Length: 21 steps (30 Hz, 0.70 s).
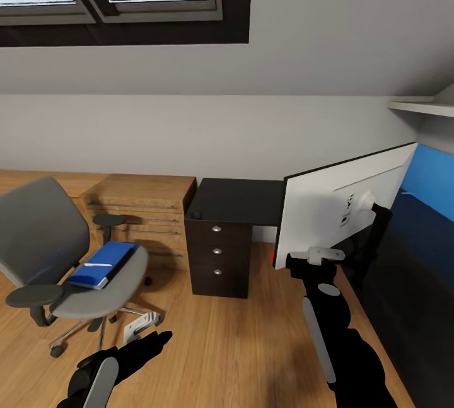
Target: In the bedroom, organize the workspace by keeping the computer under the desk, ensuring the monitor is on the desk, placing the keyboard on the desk next to the monitor, placing the mouse on the desk next to the keyboard, moving the folder from the swivel chair onto the desk next to the mouse, stacking the notebook on top of the folder with the pen on top of the notebook, and positioning the swivel chair next to the desk.
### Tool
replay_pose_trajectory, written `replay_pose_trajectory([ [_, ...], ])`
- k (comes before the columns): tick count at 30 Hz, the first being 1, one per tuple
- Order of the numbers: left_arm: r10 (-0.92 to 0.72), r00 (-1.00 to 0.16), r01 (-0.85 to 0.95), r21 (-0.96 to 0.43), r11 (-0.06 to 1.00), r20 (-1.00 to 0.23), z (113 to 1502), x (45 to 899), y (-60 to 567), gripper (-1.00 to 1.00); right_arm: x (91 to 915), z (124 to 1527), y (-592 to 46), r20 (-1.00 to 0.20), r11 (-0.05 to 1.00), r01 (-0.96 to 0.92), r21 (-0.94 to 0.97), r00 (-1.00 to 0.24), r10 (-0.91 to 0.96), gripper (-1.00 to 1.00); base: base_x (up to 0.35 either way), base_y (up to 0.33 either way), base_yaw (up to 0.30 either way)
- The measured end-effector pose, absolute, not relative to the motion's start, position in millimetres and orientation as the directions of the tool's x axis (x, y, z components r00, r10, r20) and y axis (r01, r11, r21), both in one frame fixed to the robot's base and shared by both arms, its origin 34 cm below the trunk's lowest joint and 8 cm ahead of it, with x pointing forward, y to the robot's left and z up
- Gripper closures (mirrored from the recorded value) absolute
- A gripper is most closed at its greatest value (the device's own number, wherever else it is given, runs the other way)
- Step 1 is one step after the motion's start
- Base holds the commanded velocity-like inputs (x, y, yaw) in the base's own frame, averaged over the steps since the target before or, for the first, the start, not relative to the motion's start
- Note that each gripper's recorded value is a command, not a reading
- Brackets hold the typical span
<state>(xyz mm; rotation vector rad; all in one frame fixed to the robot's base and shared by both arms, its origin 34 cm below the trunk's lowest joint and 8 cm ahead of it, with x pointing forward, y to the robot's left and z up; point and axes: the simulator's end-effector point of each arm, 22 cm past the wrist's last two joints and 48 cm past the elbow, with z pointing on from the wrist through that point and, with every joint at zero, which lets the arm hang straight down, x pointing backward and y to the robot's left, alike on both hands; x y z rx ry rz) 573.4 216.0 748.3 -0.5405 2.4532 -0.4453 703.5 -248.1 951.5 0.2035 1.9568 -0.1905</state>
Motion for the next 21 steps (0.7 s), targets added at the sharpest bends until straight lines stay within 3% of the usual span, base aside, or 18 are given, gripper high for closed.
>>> replay_pose_trajectory([
  [9,-0.471,-0.749,-0.276,-0.427,0.861,-0.466,748.3,573.3,215.1,-1.00,699.8,960.6,-232.5,-0.952,0.972,0.229,-0.047,-0.306,0.026,-1.00,0.000,0.000,0.000],
  [12,-0.471,-0.749,-0.276,-0.427,0.861,-0.466,748.0,573.2,214.8,-1.00,694.6,968.1,-227.2,-0.964,0.962,0.261,-0.082,-0.266,-0.010,-1.00,0.000,0.000,0.000],
  [14,-0.471,-0.750,-0.276,-0.427,0.861,-0.465,747.8,573.0,214.6,-1.00,683.7,985.5,-216.3,-0.982,0.940,0.320,-0.116,-0.176,-0.061,-1.00,0.000,0.000,0.000],
  [21,-0.471,-0.750,-0.275,-0.427,0.861,-0.465,747.7,573.0,214.4,-1.00,677.3,989.9,-211.6,-0.989,0.925,0.359,-0.123,-0.119,-0.085,-1.00,0.000,0.000,0.000],
])
